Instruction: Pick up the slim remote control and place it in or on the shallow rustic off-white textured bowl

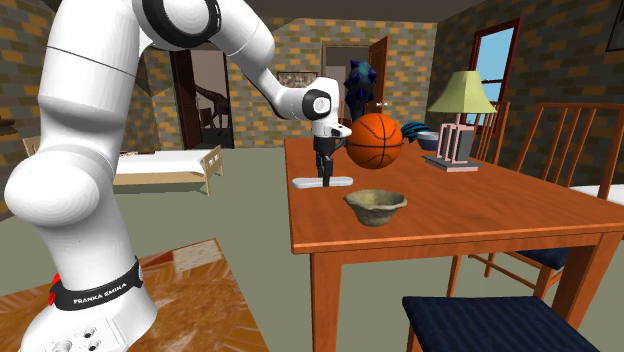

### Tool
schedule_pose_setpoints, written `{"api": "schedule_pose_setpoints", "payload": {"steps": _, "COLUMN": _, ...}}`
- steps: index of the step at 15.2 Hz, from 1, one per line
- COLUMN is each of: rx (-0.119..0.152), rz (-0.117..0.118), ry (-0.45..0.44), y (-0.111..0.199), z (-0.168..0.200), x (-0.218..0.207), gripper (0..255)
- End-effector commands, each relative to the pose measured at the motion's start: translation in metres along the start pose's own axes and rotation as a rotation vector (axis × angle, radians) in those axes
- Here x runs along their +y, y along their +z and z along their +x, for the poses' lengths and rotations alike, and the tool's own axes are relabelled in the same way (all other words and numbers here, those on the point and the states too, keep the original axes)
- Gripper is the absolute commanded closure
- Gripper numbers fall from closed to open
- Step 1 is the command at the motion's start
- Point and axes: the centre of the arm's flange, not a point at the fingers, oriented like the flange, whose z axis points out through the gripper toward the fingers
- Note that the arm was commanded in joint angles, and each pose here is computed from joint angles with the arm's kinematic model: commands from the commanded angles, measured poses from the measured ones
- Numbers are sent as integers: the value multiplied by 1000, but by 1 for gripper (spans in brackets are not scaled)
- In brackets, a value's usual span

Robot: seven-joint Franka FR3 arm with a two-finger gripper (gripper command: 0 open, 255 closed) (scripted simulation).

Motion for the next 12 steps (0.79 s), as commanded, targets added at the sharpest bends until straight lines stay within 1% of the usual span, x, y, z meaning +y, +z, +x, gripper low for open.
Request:
{"api": "schedule_pose_setpoints", "payload": {"steps": 1, "rx": 0, "rz": 0, "ry": 0, "y": -5, "z": 0, "x": 0, "gripper": 255}}
{"api": "schedule_pose_setpoints", "payload": {"steps": 12, "rx": 0, "rz": 0, "ry": 0, "y": -63, "z": -1, "x": -1, "gripper": 255}}
